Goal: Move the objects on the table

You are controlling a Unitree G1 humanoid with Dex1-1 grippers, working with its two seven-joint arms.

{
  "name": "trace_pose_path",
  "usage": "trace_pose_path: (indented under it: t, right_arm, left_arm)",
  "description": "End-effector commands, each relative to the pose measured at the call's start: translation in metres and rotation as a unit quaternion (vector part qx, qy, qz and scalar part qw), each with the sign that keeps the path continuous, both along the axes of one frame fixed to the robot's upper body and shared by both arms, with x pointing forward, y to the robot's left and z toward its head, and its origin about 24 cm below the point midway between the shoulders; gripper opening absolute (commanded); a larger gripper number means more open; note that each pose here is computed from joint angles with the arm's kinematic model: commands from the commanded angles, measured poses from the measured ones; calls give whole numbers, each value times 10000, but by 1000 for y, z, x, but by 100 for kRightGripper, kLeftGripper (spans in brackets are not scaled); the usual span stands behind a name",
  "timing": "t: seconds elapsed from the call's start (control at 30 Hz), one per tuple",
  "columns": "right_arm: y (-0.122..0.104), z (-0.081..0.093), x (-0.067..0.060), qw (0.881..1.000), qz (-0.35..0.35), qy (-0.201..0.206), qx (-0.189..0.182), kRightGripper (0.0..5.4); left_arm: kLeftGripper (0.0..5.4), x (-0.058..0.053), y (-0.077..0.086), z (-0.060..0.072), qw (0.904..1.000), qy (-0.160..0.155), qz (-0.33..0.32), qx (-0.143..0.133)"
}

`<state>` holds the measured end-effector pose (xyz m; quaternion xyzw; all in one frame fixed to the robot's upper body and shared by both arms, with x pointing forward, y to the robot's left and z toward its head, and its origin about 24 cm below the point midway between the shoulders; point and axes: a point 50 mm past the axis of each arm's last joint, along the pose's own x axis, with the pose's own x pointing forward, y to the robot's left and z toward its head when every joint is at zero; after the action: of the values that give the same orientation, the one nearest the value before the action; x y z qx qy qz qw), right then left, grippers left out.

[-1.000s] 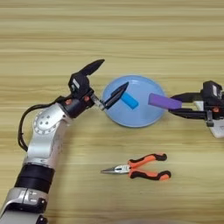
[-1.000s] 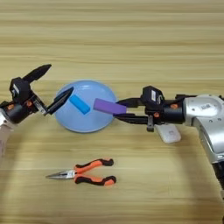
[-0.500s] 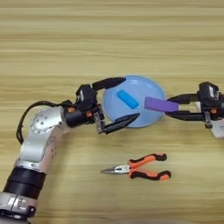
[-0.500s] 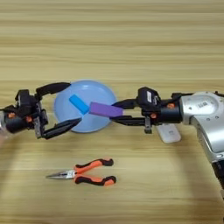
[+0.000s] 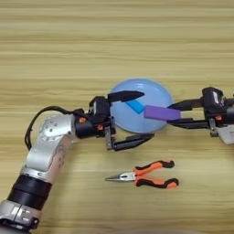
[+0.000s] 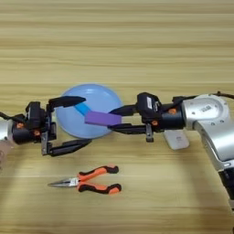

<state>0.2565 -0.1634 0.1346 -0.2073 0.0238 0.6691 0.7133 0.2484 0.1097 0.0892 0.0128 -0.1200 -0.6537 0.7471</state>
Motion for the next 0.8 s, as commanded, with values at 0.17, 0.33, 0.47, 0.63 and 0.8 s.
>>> trace_pose_path:
  t: [0.17, 0.33, 0.47, 0.63, 0.8]
  right_arm:
    - [12, 6, -1, 9997, 237, -56, 65, 142]
    - [14, 7, 0, 9996, 254, -48, 71, 142]
    - [15, 7, 1, 9996, 259, -53, 83, 142]
    - [15, 7, 1, 9996, 257, -57, 102, 142]
    - [15, 7, 1, 9996, 258, -56, 110, 142]
  left_arm:
    - [540, -2, -7, -2, 9996, -126, -193, 175]
    - [540, -3, -9, -2, 9994, -145, -263, 197]
    - [540, -3, -9, -2, 9992, -150, -304, 223]
    - [490, -4, -10, -2, 9991, -166, -327, 222]
    - [444, -4, -10, -3, 9990, -170, -336, 221]
